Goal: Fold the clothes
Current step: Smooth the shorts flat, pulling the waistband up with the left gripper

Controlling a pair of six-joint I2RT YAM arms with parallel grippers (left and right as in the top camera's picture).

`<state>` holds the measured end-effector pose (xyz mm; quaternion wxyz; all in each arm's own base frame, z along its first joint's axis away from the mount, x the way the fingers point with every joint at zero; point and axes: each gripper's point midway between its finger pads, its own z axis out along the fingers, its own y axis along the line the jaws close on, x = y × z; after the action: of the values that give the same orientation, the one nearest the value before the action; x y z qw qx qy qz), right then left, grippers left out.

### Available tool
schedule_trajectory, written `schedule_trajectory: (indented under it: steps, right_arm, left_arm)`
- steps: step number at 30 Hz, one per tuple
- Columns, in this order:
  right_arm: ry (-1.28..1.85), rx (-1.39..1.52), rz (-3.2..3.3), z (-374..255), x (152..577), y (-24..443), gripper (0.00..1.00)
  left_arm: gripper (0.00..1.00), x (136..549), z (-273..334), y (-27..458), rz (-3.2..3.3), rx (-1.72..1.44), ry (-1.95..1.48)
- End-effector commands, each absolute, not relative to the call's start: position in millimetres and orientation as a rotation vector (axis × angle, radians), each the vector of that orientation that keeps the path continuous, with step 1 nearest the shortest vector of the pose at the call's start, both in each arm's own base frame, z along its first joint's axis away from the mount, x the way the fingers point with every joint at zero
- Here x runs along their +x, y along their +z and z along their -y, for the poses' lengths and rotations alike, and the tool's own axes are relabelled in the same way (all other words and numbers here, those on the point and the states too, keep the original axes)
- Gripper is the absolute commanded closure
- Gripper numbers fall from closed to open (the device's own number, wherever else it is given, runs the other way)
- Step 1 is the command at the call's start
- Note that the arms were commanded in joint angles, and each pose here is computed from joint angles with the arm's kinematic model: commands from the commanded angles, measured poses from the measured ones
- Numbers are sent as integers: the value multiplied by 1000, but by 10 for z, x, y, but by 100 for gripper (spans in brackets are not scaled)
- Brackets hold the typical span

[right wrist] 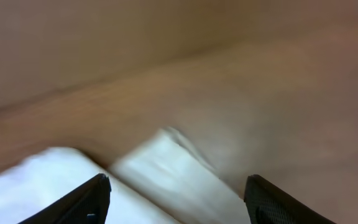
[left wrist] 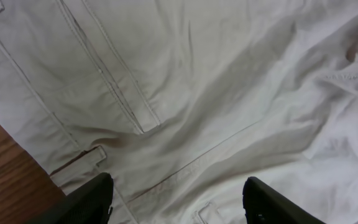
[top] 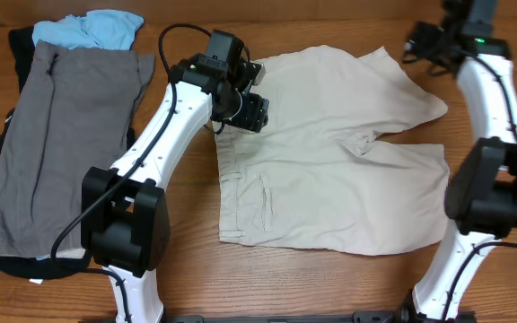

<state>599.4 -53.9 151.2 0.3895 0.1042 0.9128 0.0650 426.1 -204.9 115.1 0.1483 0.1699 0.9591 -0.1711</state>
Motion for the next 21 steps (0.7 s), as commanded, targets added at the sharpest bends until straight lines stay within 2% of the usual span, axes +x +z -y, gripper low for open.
schedule_trajectory:
  steps: [1,5,15,21]
  right_arm:
    - [196,215,-2315,319,6181,1251,28]
    - [209,264,-2319,278,6303,899,28]
    - [224,299,-2321,290,6435,375,29]
    - [224,299,-2319,293,6462,253,33]
  left_arm:
    - [31,4233,2042,1036,-2782,517,-476]
    - [31,4232,2041,1035,-2783,517,-476]
    - [32,4252,2002,1025,-2781,521,-438]
    - [31,4253,2003,1025,-2781,521,-438]
